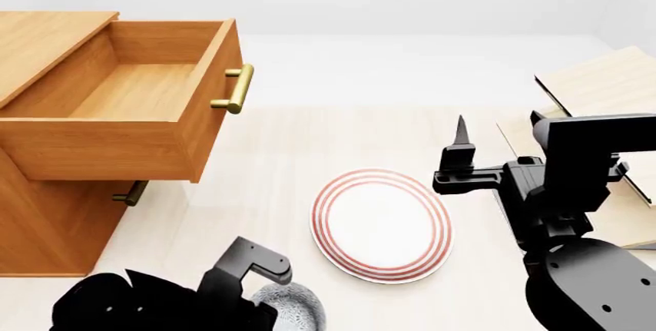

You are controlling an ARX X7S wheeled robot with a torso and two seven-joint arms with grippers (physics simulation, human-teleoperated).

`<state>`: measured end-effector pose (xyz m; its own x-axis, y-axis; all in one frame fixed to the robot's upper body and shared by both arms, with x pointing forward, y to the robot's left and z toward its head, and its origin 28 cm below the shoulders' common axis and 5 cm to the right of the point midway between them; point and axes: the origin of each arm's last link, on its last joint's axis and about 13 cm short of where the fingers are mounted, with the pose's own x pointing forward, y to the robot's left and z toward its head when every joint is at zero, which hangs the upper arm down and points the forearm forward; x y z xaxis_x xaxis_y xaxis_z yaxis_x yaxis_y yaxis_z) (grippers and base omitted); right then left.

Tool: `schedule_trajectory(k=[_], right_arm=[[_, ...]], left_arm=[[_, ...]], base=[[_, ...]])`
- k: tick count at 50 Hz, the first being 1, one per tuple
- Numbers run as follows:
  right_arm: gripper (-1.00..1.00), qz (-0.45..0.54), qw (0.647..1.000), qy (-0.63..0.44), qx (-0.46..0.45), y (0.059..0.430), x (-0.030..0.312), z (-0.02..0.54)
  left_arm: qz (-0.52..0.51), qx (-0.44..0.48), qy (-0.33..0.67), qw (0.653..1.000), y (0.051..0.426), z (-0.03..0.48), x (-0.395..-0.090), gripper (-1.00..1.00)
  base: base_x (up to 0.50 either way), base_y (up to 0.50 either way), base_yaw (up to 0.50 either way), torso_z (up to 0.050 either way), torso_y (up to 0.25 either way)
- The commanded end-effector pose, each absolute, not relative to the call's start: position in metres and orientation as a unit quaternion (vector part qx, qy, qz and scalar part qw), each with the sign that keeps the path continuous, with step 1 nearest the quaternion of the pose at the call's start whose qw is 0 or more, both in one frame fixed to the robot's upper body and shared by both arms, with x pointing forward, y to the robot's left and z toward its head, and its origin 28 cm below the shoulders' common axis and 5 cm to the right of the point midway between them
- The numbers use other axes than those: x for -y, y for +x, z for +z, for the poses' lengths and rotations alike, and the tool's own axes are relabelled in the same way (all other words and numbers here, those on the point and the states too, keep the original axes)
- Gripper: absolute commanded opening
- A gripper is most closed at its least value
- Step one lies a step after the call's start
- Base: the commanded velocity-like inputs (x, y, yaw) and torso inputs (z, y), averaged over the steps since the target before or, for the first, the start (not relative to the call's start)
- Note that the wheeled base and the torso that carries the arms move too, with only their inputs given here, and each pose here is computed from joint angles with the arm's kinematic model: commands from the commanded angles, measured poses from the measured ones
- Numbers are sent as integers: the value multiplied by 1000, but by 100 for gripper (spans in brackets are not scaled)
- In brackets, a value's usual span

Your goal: Open the top drawer of the cabinet and put the bowl in it.

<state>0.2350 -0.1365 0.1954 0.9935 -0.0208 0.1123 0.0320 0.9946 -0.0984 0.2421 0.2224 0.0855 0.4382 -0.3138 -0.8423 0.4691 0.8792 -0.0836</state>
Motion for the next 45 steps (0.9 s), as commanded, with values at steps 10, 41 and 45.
schedule_trajectory(k=[10, 41, 45], right_arm=[[100, -13, 997, -50, 62, 232, 136, 200], [100, -16, 996, -47, 72, 226, 138, 205], [100, -17, 996, -47, 72, 227, 138, 205]], left_arm=[[-218, -443, 112, 863, 238, 108, -222, -100], [-233, -398, 129, 878, 230, 137, -217, -100], [-238, -387, 133, 881, 227, 142, -214, -100]], base=[[0, 0, 0, 0, 0], [0, 0, 0, 0, 0], [0, 0, 0, 0, 0]])
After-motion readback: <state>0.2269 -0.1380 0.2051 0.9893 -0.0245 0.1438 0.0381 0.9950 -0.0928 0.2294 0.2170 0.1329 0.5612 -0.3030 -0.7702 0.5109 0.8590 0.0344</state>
